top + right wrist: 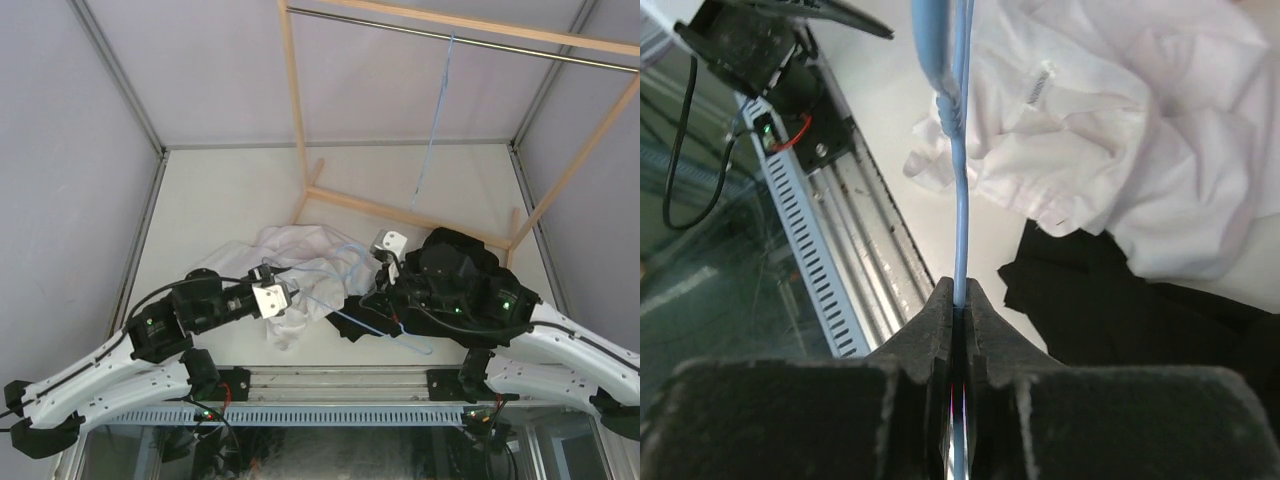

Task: Place the shirt on the hanger
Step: Adjust the hanger, then hang the shirt on the hanger.

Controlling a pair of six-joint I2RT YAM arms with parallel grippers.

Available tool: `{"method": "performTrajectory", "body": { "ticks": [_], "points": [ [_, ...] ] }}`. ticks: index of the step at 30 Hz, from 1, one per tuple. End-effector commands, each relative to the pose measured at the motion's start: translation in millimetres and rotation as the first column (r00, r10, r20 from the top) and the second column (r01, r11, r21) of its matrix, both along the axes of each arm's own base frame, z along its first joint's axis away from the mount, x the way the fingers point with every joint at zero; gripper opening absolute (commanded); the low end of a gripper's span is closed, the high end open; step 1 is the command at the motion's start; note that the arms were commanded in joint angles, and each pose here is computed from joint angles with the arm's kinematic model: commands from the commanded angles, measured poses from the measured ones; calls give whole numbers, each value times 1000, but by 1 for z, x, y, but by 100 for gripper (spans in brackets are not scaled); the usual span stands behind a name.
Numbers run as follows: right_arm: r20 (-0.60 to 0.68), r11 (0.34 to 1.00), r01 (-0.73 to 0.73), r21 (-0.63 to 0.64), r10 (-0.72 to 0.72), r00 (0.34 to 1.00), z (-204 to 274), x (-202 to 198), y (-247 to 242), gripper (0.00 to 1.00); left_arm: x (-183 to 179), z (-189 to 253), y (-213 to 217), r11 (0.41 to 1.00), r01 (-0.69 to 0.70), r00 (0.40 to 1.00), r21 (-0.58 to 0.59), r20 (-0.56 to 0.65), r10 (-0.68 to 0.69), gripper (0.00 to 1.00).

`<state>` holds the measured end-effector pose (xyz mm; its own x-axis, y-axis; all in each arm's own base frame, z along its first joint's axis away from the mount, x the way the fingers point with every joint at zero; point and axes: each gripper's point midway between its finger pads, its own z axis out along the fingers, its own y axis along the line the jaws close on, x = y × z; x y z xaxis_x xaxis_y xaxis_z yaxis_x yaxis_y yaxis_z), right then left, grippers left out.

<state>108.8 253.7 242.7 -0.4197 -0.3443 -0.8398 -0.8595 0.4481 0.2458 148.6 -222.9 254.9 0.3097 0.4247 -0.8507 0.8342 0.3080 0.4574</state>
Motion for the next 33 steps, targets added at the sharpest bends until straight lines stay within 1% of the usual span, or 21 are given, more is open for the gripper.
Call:
{"method": "performTrajectory", "body": {
  "ticks": [1, 2, 3, 4, 5, 6, 8, 11, 14, 16, 18, 20, 22, 24, 26, 27, 29, 30, 33],
  "points": [
    [113, 982, 141, 128, -156, 981, 33, 24, -13, 0, 14, 23, 5, 983, -125, 992, -132, -23, 123, 57],
    [125, 976, 170, 137, -187, 974, 35, 28, -18, 0, 21, 29, 9, 967, -187, 982, -173, -52, 181, 62],
    [136, 969, 199, 146, -219, 966, 35, 32, -23, 0, 31, 36, 17, 932, -287, 957, -221, -98, 272, 65],
    [144, 962, 224, 159, -247, 958, 36, 36, -27, 0, 40, 45, 26, 885, -384, 922, -263, -149, 356, 66],
    [149, 954, 245, 170, -271, 951, 36, 39, -31, 0, 47, 48, 35, 834, -475, 879, -281, -205, 431, 67],
    [152, 947, 261, 187, -290, 945, 37, 42, -34, 0, 49, 44, 42, 806, -529, 846, -266, -244, 475, 69],
    [149, 930, 283, 233, -322, 935, 37, 48, -40, 0, 51, 39, 50, 755, -603, 790, -259, -324, 520, 76],
    [105, 898, 332, 288, -375, 921, 33, 55, -48, 0, 48, 26, 56, 693, -681, 711, -236, -442, 548, 79],
    [50, 873, 420, 247, -444, 894, 22, 64, -63, 0, 46, 6, 69, 599, -780, 588, -180, -537, 605, 81],
    [30, 874, 435, 217, -451, 892, 15, 63, -67, 0, 42, -11, 79, 545, -830, 503, -118, -581, 640, 82],
    [20, 880, 427, 208, -440, 898, 11, 61, -66, 0, 37, -28, 85, 481, -874, 410, -74, -645, 645, 86],
    [13, 885, 416, 207, -428, 904, 8, 61, -63, 0, 30, -44, 85, 451, -892, 345, -37, -700, 625, 88],
    [2, 889, 407, 211, -417, 909, 8, 61, -59, 0, 23, -59, 80, 443, -897, 300, -11, -751, 589, 89],
    [-11, 893, 395, 217, -403, 915, 8, 61, -54, 0, 17, -72, 72, 458, -889, 275, 7, -791, 546, 92],
    [-22, 897, 383, 222, -388, 922, 8, 60, -49, 0, 13, -78, 67, 459, -888, 252, 14, -821, 512, 96],
    [-26, 898, 378, 223, -382, 924, 8, 60, -48, 0, 13, -82, 72, 427, -904, 225, 20, -827, 516, 98],
    [-34, 903, 370, 220, -372, 927, 7, 60, -45, 0, 14, -89, 89, 313, -949, 138, 38, -842, 521, 100],
    [-37, 904, 366, 219, -367, 929, 6, 60, -44, 0, 14, -91, 95, 278, -960, 118, 37, -846, 520, 100],
    [-44, 907, 364, 214, -363, 931, 3, 60, -42, 0, 14, -97, 109, 202, -979, 82, 25, -859, 505, 100]
  ]
}}
